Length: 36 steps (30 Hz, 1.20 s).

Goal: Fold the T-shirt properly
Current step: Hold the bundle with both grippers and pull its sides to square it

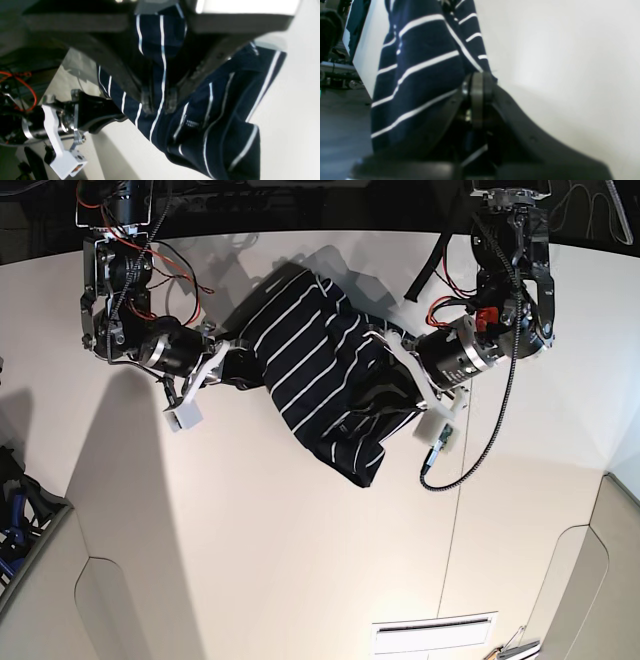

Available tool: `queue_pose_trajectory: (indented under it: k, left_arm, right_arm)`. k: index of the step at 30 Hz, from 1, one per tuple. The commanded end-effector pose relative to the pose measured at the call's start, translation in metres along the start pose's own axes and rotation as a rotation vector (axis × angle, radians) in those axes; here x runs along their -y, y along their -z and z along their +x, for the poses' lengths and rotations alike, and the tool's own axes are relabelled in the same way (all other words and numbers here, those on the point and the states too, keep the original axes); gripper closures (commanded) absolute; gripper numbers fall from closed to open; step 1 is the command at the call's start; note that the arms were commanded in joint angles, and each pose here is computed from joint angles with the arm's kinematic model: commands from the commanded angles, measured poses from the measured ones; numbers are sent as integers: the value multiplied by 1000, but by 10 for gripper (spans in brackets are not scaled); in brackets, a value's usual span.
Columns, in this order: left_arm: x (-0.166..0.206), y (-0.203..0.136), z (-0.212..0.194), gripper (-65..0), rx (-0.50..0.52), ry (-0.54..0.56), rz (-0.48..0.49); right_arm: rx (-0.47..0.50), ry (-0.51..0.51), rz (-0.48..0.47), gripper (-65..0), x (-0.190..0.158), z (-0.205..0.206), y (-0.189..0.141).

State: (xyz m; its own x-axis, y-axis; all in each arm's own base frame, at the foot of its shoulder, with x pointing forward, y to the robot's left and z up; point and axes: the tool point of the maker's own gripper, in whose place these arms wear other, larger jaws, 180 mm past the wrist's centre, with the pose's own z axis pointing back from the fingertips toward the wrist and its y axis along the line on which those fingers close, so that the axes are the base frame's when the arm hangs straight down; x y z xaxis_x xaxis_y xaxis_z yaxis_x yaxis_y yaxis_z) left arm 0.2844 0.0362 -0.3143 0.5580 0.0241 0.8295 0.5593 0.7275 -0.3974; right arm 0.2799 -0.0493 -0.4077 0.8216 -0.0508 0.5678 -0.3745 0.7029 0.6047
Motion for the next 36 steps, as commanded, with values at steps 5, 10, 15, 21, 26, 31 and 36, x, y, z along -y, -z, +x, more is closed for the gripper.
queue_pose_trajectory:
  k: [5,10,15,21,26,31,36]
  left_arm:
    - [-1,29,11,-84,28,16,3]
    - [-20,60,8,-84,-3,-44,26]
    - [-47,76,1,-84,-75,-32,76]
    - [-56,84,8,-84,-82,-27,85]
    - [-57,82,-1,-84,-130,-29,86]
    - [-45,71,16,-84,-103,-32,26]
    - [-37,47,20,-84,-89,36,23]
  right_arm:
    - [46,-23,14,0,-4,16,-3]
    - [28,-24,14,0,-4,13,-3]
    - [9,-27,0,0,-1,8,-3]
    - [5,-30,-4,0,-1,7,-3]
    - [4,-31,-6,0,0,7,-3]
    - [3,-33,-9,0,0,7,-3]
    - [-15,-47,-33,0,5,4,-3]
